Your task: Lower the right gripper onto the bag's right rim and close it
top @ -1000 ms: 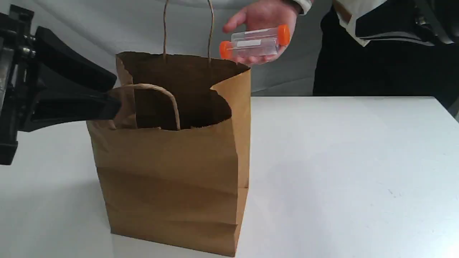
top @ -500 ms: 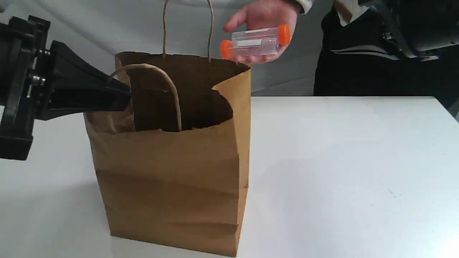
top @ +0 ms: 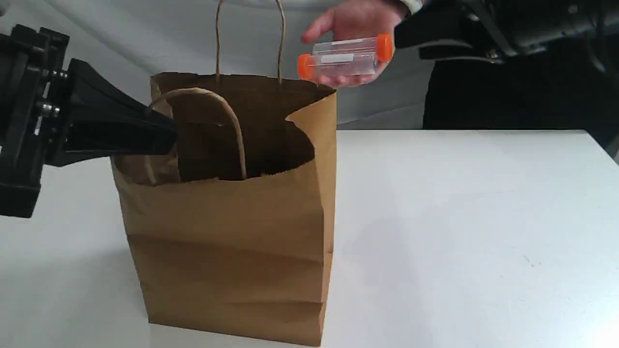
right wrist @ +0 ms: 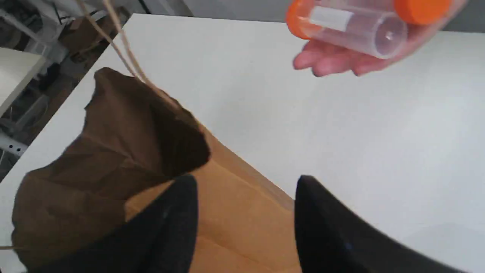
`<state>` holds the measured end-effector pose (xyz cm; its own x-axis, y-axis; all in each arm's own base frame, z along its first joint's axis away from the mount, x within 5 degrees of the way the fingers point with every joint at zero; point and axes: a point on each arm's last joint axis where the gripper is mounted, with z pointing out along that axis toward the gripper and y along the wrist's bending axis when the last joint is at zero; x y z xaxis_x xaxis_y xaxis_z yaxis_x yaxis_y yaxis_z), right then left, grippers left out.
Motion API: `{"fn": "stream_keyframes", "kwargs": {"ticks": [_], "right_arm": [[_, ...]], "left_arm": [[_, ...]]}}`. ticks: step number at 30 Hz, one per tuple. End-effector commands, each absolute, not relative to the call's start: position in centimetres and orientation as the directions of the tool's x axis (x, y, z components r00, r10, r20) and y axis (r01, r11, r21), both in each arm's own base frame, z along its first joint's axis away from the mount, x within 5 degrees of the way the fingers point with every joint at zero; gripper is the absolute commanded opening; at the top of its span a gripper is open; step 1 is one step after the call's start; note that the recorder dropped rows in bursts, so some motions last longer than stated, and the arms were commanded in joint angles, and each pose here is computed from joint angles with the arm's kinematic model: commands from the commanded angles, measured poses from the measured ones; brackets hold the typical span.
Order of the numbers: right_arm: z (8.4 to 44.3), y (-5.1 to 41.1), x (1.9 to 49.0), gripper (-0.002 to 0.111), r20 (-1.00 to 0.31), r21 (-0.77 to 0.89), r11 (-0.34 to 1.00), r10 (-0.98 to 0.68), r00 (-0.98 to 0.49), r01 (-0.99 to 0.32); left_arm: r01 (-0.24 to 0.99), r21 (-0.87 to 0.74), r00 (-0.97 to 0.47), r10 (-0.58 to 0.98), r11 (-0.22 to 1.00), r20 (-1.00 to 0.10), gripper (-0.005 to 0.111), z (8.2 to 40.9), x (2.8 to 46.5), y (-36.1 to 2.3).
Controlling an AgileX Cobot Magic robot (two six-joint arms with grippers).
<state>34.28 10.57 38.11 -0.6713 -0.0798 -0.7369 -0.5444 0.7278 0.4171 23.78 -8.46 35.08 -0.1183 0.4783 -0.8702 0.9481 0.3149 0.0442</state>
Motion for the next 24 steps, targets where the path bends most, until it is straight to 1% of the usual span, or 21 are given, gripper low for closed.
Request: {"fn": "stream_keyframes", "kwargs": {"ticks": [1, 5, 12, 15, 18, 24], "right_arm": [[39.7, 12.3, 34.7, 0.043, -0.727, 0.291, 0.767, -0.212, -0.654, -0.572], [40.2, 14.8, 35.2, 0.043, -0.680, 0.182, 0.770, -0.351, -0.644, -0.611], [38.5, 19.6, 36.1, 0.043, -0.650, 0.169, 0.724, -0.429, -0.627, -0.669], [37.5, 20.3, 36.7, 0.043, -0.629, 0.122, 0.730, -0.468, -0.621, -0.673], [36.7, 20.7, 37.1, 0.043, -0.614, 0.119, 0.735, -0.473, -0.631, -0.667], [36.0, 20.9, 38.2, 0.043, -0.640, 0.084, 0.751, -0.463, -0.613, -0.655]], "left_arm": [[0.949, 0.028, -0.126, 0.460, 0.314, -0.879, 0.000, 35.3, 23.7, -8.7], [0.949, 0.028, -0.126, 0.460, 0.314, -0.879, 0.000, 35.3, 23.7, -8.7], [0.949, 0.022, -0.132, 0.459, 0.315, -0.879, 0.000, 35.3, 23.7, -8.7], [0.950, 0.021, -0.132, 0.459, 0.313, -0.879, 0.000, 35.3, 23.7, -8.7], [0.949, 0.019, -0.134, 0.458, 0.314, -0.879, 0.000, 35.3, 23.7, -8.7], [0.949, 0.018, -0.135, 0.458, 0.315, -0.879, 0.000, 35.3, 23.7, -8.7]]}}
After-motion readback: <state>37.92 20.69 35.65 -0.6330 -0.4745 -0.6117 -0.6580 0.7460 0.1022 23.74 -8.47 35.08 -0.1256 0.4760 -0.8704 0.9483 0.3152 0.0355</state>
